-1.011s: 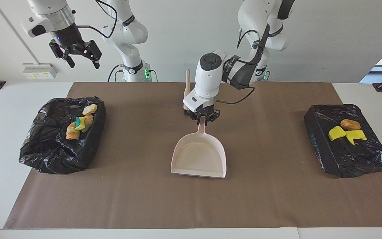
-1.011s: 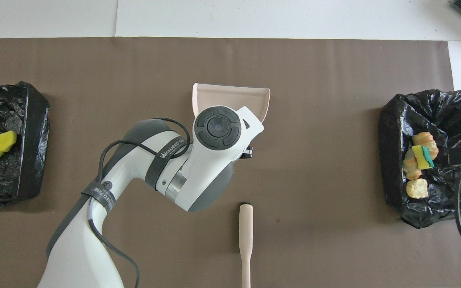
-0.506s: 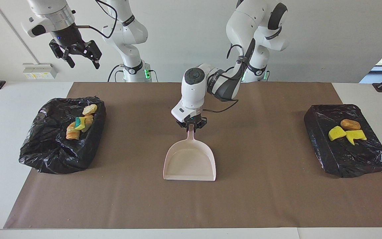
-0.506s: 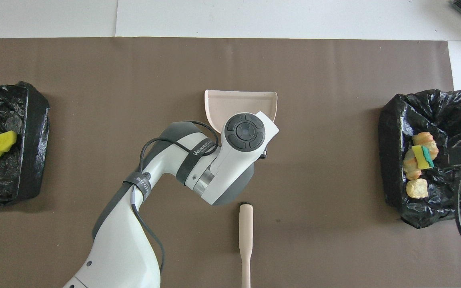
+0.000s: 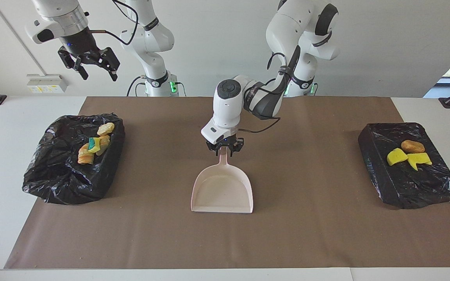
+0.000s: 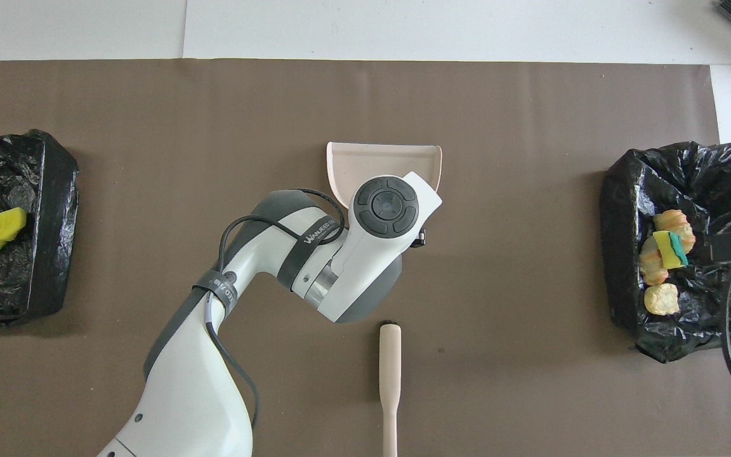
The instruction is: Sweep and dump trash in bin
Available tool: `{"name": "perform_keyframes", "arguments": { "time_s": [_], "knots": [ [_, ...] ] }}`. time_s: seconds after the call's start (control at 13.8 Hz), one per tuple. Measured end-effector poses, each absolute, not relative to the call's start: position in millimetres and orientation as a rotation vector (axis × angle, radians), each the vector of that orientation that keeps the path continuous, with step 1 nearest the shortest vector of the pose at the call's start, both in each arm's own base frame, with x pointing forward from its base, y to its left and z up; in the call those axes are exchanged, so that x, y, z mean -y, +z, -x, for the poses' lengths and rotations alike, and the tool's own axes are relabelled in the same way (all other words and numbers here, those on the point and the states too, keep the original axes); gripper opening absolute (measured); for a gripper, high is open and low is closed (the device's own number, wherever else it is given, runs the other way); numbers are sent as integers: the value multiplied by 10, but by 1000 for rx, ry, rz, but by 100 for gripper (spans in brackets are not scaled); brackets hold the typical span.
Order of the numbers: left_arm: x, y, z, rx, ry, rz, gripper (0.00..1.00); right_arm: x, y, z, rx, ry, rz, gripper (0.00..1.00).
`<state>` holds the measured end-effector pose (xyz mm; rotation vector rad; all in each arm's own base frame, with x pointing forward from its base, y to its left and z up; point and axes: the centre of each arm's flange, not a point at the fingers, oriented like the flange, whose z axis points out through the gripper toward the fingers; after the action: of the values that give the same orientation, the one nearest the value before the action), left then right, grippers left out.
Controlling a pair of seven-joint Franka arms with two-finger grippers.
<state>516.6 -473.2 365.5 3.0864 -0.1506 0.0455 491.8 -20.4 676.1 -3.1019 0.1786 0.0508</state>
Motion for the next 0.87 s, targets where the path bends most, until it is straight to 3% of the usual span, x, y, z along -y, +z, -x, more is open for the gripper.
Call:
{"name": "perform_keyframes", "arguments": {
  "time_s": [0.14,0.43,0.87],
  "knots": [
    [4681,3816,-5233,134,84,-3075,98,204,6761,-4918,-179,51,3102,100],
    [4188,4350,-5430,192,187,-3088,100,205,6761,-4918,-179,51,3102,100],
    [2628,5292,-5543,385,157,-3119,100,205,6761,-4918,-179,51,3102,100]
  ]
}}
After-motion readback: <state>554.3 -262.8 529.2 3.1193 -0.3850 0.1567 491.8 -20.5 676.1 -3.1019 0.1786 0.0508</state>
